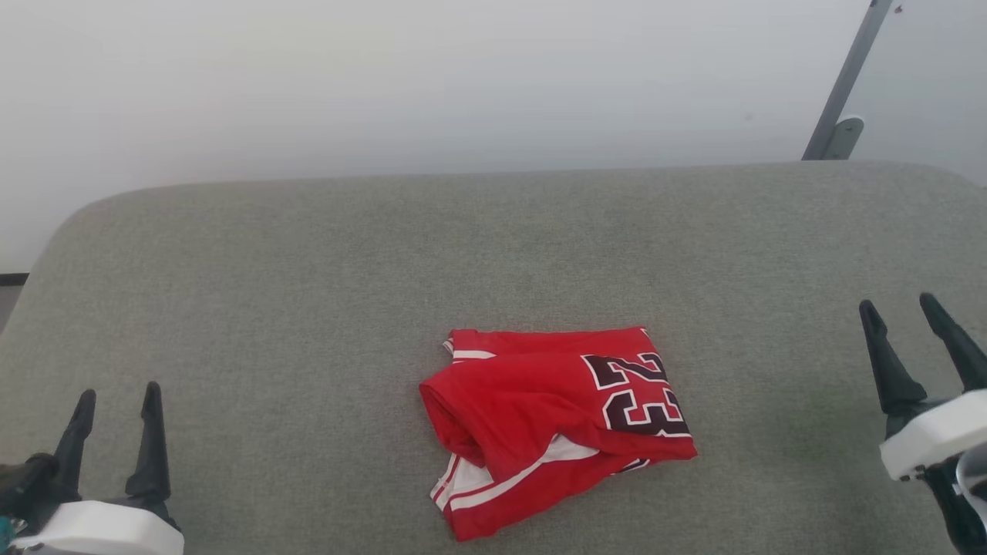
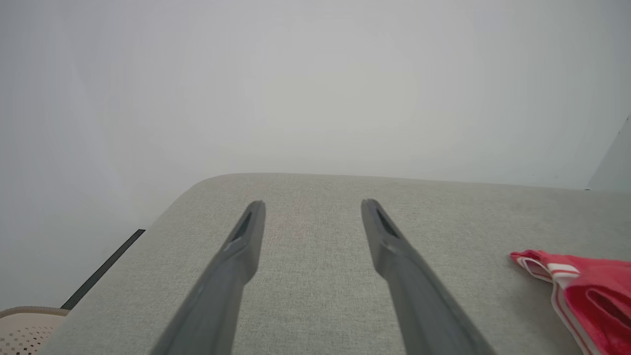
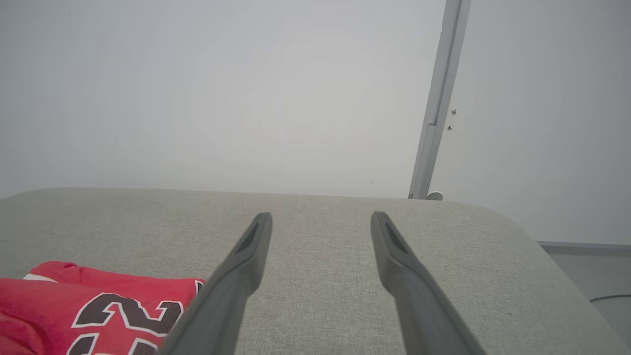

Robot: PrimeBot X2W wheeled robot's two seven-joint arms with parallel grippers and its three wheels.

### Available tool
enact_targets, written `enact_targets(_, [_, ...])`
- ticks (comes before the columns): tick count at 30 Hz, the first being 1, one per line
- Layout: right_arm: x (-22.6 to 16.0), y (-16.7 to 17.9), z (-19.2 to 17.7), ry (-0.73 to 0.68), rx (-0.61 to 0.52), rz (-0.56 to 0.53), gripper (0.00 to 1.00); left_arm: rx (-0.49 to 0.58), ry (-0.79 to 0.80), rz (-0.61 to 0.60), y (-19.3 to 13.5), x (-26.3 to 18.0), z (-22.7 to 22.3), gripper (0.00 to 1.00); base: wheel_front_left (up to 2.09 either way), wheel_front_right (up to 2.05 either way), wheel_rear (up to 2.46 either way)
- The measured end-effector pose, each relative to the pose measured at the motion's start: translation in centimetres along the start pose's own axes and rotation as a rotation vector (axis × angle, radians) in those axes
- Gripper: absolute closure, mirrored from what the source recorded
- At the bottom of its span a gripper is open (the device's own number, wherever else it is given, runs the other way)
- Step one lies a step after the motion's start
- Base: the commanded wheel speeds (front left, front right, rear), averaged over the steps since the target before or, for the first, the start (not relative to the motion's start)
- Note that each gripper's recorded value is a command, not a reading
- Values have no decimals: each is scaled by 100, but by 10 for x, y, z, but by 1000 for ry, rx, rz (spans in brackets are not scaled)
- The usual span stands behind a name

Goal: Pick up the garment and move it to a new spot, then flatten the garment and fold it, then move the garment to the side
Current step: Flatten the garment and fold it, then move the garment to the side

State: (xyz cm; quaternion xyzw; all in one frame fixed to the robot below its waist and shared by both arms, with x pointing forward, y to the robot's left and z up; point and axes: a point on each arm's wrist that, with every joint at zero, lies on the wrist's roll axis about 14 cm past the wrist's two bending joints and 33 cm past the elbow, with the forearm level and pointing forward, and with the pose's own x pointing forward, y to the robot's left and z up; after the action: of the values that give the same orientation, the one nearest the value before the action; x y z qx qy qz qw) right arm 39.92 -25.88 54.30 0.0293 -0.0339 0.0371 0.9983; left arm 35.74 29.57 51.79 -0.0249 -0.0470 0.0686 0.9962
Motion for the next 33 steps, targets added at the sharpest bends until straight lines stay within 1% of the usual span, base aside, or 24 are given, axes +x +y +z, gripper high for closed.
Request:
enact_targets(5, [-12,-9,-8,-4,18,-42,0,-8,14,-8,-2,-2,-4,0,0,0,0])
enact_targets(15, [-28,-18,-17,-2,41,-89,0,-15,10,-8,0,0,-2,0,0,0,0])
enact_targets(26, [-33,-19,-22,9,47,-99,0,-16,17,-20,-4,1,-5,0,0,0,0])
enact_targets(33, [-31,-14,-27,25,47,-86,0,-17,23,-12,-1,-1,-7,0,0,0,0])
